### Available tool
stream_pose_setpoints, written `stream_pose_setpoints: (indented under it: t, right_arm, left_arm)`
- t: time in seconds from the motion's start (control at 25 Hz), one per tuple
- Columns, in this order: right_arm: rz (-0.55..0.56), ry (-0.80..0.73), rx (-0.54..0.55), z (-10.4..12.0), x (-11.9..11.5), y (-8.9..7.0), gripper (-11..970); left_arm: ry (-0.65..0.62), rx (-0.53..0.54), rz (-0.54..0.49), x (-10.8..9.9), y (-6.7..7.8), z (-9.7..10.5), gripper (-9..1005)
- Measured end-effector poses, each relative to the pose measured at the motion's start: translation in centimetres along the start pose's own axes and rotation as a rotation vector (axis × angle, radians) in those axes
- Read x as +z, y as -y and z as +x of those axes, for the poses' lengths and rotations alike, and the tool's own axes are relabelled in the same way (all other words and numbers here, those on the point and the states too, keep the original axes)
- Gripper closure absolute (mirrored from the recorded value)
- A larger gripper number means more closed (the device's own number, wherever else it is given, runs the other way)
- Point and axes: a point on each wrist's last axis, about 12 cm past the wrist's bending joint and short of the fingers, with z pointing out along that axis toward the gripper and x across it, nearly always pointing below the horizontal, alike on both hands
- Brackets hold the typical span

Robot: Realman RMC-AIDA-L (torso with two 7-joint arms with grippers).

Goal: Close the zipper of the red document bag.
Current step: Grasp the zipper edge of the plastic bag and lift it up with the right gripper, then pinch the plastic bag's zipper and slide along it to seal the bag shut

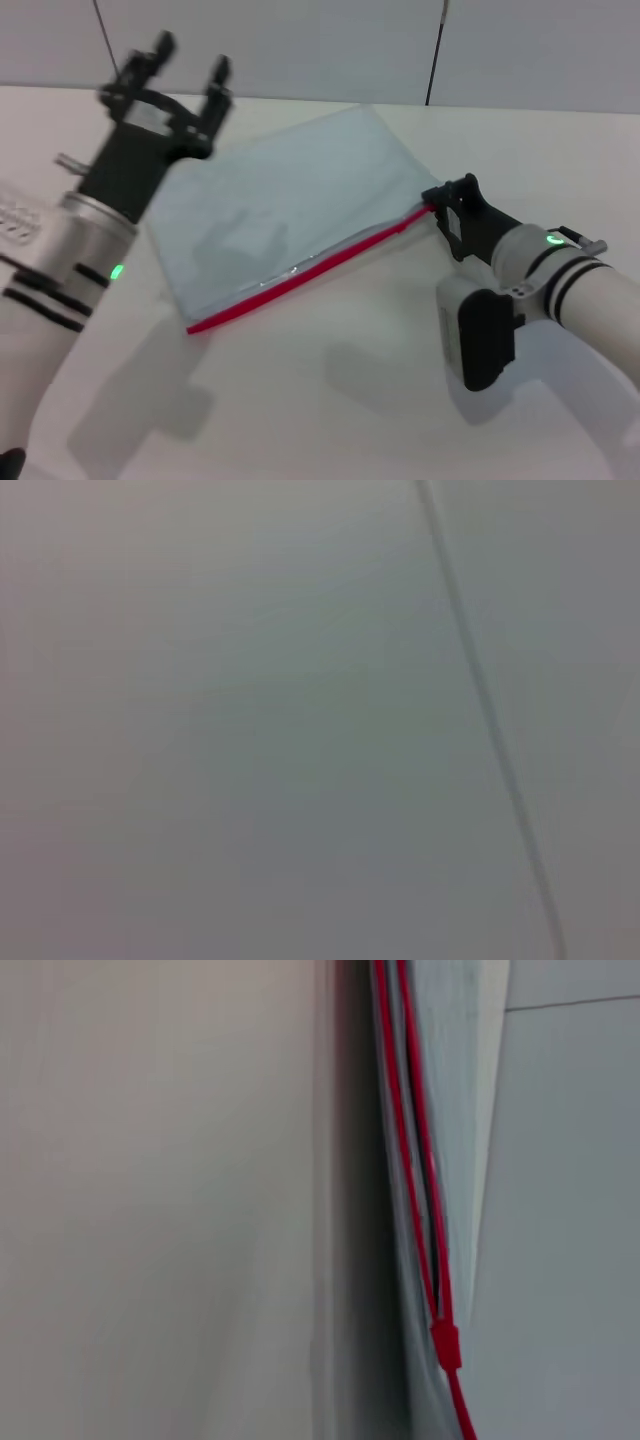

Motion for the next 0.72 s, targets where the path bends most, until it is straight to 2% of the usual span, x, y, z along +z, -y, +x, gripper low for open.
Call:
stream_pose_setpoints:
  t: [0.28, 0.36, 0.4, 0.72]
  right_arm:
    - [0.018, 0.016, 0.049, -0.9, 0.2, 0.7, 924]
    - [0.02, 0.021, 0.051, -1.1, 0.3, 0.8, 924]
    - [0.021, 0.024, 0.052, -1.2, 0.3, 0.9, 925]
    - [0.039, 0.046, 0.076, -2.1, 0.5, 1.7, 934]
  left_arm:
    - [-0.136, 0.119, 0.177, 1.7, 2.4, 1.4, 396]
    - [-0.152, 0.136, 0.193, 1.9, 2.7, 1.6, 396]
    - [-0.195, 0.186, 0.23, 2.3, 3.5, 2.0, 396]
    - [-0.27, 0.348, 0.34, 2.7, 6.3, 2.7, 396]
